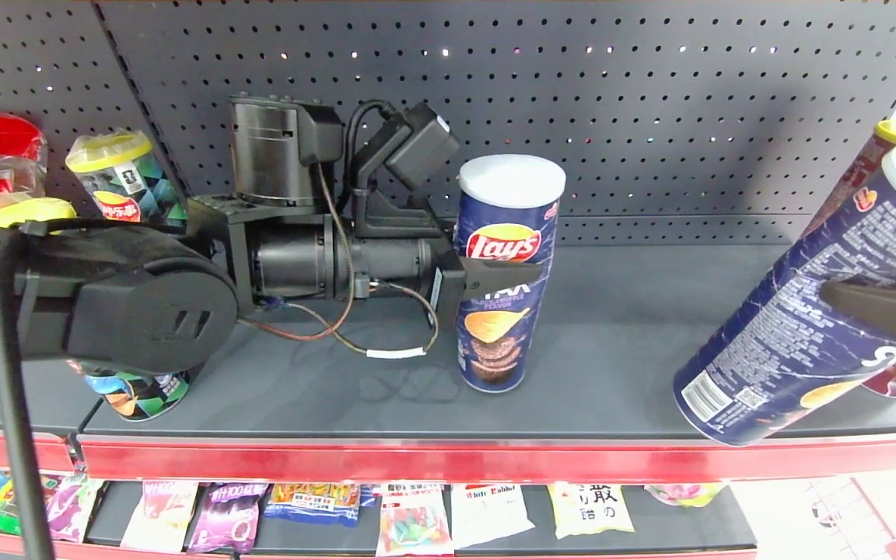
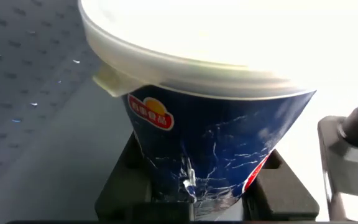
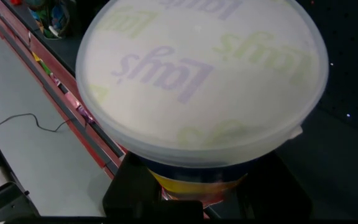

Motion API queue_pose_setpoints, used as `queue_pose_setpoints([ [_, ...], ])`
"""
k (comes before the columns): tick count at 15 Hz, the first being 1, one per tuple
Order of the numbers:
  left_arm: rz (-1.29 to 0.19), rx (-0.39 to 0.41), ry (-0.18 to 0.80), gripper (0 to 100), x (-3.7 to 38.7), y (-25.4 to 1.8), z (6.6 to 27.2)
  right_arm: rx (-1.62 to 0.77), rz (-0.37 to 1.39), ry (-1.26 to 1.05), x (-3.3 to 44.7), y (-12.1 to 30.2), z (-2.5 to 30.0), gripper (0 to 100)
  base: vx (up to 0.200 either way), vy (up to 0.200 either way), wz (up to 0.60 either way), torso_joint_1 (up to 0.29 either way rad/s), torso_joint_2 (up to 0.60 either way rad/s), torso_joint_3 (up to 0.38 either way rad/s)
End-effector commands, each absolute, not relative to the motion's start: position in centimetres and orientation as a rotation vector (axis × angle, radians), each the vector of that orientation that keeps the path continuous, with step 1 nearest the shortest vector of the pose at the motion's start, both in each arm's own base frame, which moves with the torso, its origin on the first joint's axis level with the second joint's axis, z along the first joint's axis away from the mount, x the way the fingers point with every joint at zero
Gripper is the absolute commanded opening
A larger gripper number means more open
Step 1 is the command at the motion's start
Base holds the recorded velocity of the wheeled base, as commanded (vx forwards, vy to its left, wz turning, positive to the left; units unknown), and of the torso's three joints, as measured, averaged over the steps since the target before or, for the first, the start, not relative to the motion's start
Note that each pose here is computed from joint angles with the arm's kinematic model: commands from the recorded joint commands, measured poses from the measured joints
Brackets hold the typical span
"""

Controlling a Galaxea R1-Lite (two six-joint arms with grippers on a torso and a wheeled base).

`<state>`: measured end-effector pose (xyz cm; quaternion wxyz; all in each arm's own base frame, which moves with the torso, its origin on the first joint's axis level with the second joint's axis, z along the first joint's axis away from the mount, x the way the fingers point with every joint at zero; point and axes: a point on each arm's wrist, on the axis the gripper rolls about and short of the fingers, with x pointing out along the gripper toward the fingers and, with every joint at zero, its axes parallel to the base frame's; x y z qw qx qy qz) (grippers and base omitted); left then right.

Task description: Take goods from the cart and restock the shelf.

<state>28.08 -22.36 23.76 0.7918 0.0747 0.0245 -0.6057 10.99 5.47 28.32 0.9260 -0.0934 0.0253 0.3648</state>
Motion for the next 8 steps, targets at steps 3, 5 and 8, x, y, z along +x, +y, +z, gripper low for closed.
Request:
queue_pose_setpoints([
  [3,-1.312,0.159,0.063,0,27.66,-22.43,23.46,-0.191,0.748,0.045,10.89,5.44,28.47,0,0.000,0.000,0.00,0.000,0.00,0.000],
  [5,-1.313,0.159,0.073,0,27.92,-22.56,23.05,-0.191,0.746,0.045,10.89,5.43,28.47,0,0.000,0.000,0.00,0.000,0.00,0.000],
  [8,-1.330,0.157,0.077,0,28.11,-22.94,22.56,-0.191,0.748,0.048,10.97,5.47,28.43,0,0.000,0.000,0.00,0.000,0.00,0.000],
])
